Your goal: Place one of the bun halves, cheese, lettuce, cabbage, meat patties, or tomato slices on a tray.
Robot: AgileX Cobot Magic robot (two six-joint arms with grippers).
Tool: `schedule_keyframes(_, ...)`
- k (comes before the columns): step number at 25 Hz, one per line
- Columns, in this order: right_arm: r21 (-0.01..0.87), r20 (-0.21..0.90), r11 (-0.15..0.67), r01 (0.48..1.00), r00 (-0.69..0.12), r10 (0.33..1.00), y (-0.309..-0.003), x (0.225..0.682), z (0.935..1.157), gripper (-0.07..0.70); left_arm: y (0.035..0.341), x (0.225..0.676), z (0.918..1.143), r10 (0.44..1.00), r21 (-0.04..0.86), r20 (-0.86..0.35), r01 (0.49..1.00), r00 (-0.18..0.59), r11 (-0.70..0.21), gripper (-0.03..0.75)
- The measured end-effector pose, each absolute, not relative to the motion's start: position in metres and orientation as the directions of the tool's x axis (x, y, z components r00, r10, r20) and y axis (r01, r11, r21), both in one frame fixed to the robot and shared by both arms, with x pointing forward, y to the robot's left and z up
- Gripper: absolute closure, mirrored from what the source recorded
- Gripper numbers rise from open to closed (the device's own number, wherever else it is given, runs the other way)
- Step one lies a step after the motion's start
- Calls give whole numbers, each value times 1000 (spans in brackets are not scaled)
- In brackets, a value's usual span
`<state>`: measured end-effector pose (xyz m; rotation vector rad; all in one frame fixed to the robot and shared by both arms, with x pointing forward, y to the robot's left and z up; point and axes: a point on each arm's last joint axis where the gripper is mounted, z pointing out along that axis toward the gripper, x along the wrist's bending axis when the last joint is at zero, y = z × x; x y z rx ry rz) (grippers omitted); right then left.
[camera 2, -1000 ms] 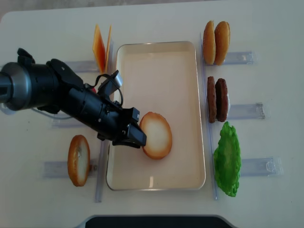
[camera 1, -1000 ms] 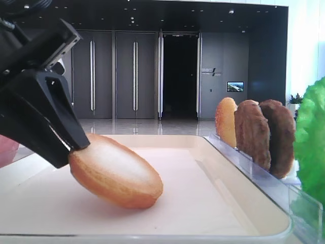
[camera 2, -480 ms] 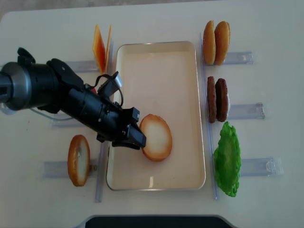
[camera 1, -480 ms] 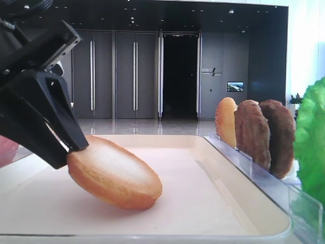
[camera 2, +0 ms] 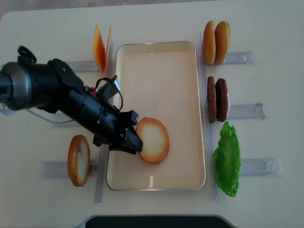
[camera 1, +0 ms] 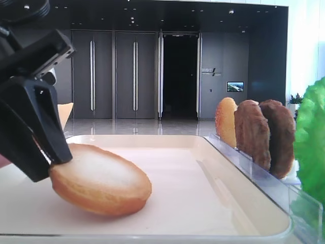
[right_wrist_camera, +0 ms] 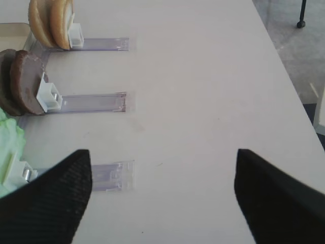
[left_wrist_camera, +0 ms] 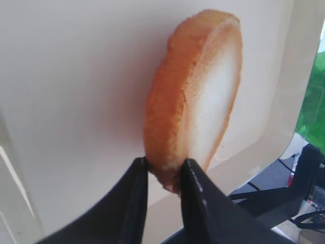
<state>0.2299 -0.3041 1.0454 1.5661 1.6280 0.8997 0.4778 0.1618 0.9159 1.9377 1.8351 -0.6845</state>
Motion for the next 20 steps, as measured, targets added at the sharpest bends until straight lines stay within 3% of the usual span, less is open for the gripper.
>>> schedule_keyframes(8,855,-17,30,517,-29,999,-304,230,1045,55,164,475,915,821,-67,-569,992,48,-105,441)
schedule_keyframes(15,855,-17,30,517,-29,999,-304,230,1045,55,163,473,916,816,-89,-576,990,40,-112,433)
schedule_keyframes(20,855,-17,30,517,-29,999,-304,230,1045,55,163,473,916,814,-92,-580,989,42,-116,469)
